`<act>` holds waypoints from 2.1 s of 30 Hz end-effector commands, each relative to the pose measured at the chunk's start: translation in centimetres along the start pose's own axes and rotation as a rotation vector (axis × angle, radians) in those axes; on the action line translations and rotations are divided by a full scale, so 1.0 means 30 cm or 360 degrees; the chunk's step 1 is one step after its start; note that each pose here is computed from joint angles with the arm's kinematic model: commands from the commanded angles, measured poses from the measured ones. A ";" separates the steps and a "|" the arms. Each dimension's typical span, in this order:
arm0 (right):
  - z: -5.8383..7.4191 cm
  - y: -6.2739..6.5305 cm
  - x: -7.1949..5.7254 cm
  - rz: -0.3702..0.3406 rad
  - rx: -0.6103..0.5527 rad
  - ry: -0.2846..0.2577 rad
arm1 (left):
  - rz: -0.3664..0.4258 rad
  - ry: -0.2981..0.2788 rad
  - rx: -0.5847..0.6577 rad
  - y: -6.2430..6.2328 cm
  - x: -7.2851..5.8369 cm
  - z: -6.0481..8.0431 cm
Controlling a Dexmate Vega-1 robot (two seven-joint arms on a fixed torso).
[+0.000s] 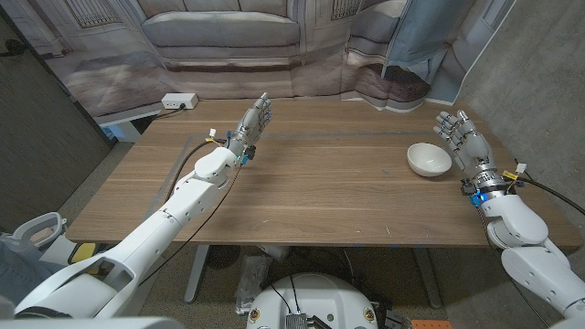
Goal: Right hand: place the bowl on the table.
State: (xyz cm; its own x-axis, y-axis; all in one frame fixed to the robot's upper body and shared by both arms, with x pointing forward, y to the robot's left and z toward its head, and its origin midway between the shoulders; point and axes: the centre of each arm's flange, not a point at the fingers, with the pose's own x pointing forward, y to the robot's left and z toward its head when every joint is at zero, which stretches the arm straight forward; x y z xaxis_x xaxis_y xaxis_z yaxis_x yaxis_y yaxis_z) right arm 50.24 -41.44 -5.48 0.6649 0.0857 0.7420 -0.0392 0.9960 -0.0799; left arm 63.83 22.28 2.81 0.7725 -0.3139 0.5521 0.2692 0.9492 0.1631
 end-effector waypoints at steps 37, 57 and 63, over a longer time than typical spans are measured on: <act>0.026 0.013 -0.047 -0.0037 -0.0404 -0.0071 | -0.0050 0.0002 0.0059 -0.023 0.010 0.053; 0.040 0.015 -0.047 -0.0025 -0.0553 -0.0091 | -0.0061 0.0023 0.0096 -0.030 0.029 0.061; 0.044 0.022 -0.044 -0.0016 -0.0590 -0.0087 | -0.0058 0.0027 0.0090 -0.028 0.028 0.053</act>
State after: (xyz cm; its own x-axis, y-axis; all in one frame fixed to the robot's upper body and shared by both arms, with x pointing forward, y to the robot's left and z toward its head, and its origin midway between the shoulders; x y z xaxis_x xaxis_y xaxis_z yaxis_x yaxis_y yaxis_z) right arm 48.38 -41.10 -5.84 0.6221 0.0778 0.7791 0.2185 0.9383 -0.2682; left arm 63.15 21.26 4.64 0.7685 -0.3500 0.5356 0.2661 0.9361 0.2299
